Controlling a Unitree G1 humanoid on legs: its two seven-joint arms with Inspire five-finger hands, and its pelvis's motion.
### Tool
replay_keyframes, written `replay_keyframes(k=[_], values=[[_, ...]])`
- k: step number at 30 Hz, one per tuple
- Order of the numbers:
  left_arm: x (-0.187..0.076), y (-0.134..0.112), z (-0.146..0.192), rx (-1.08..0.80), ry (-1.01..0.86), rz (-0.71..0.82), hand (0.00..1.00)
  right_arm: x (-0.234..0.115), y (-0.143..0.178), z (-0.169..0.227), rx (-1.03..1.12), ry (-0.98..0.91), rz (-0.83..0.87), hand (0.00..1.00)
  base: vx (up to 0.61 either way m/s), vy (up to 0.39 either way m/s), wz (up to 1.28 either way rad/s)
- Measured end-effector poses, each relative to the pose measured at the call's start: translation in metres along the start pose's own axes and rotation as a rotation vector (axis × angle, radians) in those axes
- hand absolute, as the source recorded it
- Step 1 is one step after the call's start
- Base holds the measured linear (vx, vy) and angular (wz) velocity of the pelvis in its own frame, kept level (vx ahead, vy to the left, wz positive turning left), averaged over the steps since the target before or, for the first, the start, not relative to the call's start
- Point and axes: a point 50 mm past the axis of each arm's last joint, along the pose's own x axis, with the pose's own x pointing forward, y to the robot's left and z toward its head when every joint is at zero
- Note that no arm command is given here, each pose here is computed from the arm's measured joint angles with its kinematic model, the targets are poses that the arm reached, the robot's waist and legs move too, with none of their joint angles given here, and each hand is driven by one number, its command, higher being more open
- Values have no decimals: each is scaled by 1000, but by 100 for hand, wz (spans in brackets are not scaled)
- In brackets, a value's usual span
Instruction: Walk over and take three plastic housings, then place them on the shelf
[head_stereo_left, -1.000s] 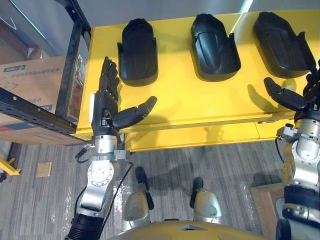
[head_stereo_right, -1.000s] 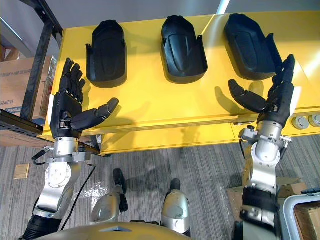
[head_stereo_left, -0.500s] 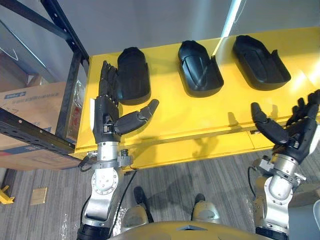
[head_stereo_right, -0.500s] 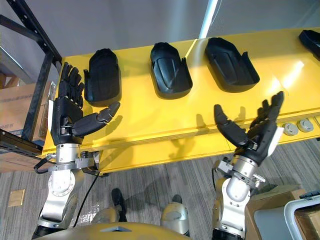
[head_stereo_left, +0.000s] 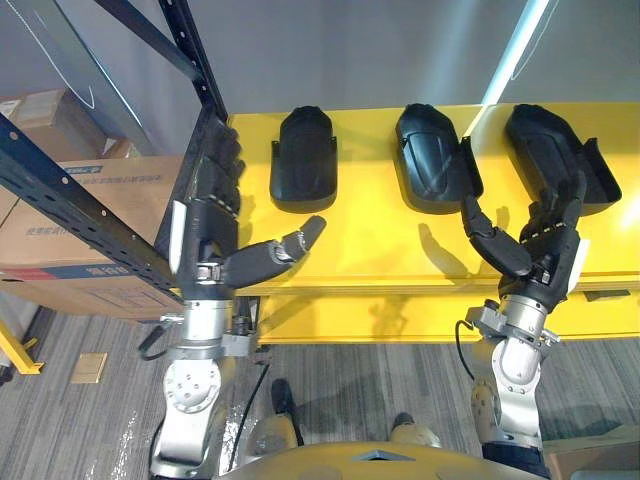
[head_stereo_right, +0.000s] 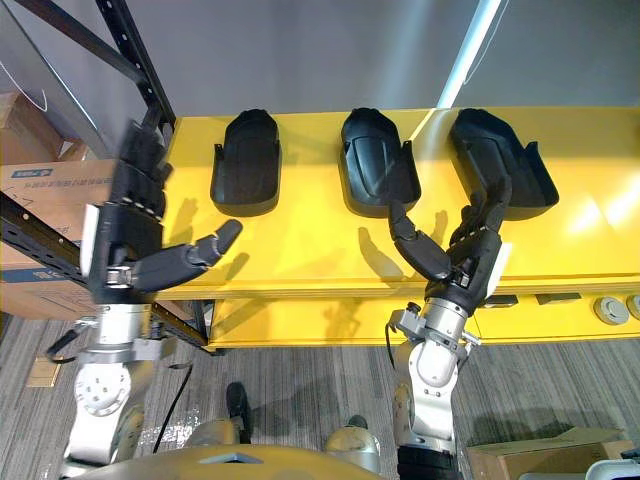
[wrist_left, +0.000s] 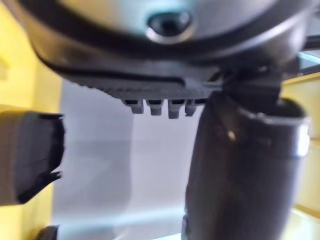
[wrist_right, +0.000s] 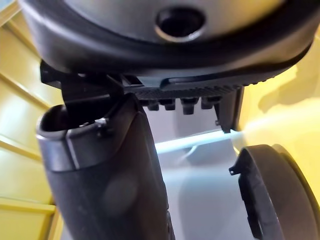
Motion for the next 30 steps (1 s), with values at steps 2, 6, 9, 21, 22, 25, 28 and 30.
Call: replay_keyframes(k=[2,6,9,21,22,25,28,30], values=[[2,24,18,22,-99,83,100,1,-3,0,-8,-2,-13,100,-14,-12,13],[-4,68,52,-144,-281,137,100,3,-21,1,-46,-10,-98,100,-24,-9,10],[-15,70,59,-282,-320,-39,100,1,-31,-5,-73,19,-133,100,-40,-6,5],[-63,139,35,-272,-236,87,100,-8,-57,-28,-148,131,-223,100,-7,-11,0],[-76,149,26,-276,-195,204,100,-11,-59,-31,-156,149,-242,100,51,-32,1],[-114,170,-8,-307,-49,550,100,-20,-67,-39,-251,190,-289,100,22,-16,1],[-167,181,-39,-304,83,997,100,-26,-75,-44,-393,187,-372,100,14,-18,-7],[-192,181,-43,-297,17,1274,100,-32,-87,-48,-422,205,-471,100,6,-16,-8]])
